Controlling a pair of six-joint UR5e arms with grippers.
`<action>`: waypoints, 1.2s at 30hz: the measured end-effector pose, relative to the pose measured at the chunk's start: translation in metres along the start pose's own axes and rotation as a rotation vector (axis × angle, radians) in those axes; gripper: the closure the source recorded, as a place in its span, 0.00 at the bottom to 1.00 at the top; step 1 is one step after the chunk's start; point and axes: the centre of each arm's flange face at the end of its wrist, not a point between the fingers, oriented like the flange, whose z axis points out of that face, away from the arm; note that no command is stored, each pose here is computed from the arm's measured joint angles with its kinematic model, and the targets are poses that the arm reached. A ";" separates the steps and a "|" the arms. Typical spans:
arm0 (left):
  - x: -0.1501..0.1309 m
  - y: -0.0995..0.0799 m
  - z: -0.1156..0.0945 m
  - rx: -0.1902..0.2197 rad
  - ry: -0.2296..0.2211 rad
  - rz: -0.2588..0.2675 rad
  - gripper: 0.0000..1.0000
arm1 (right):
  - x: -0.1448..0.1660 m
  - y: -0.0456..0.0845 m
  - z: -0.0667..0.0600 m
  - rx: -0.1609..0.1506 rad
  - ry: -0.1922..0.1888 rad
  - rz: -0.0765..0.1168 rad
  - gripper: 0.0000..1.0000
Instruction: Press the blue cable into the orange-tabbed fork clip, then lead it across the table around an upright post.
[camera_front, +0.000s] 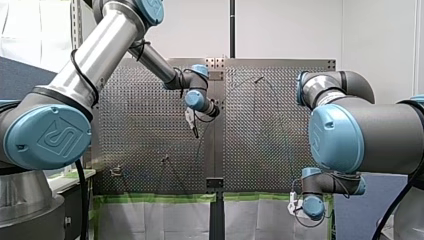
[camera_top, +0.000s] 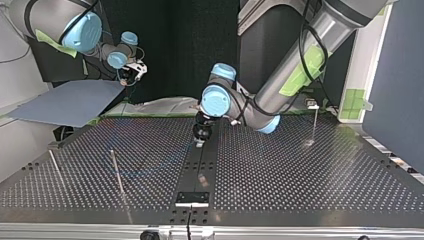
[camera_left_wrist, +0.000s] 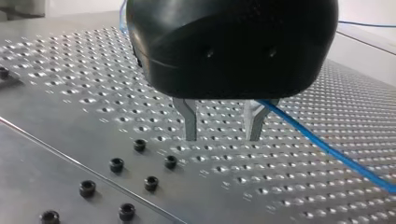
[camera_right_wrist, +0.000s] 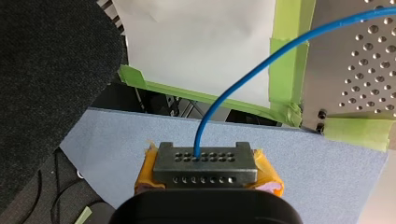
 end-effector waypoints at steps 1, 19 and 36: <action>0.001 0.002 -0.001 -0.011 0.008 0.002 0.47 | 0.000 0.000 0.000 0.000 -0.001 0.000 1.00; -0.004 0.006 -0.030 -0.176 0.093 0.046 0.23 | 0.000 0.000 0.000 0.000 0.000 0.001 1.00; -0.020 -0.027 -0.061 -0.150 0.138 0.080 0.02 | 0.000 -0.001 0.000 0.011 0.001 0.004 1.00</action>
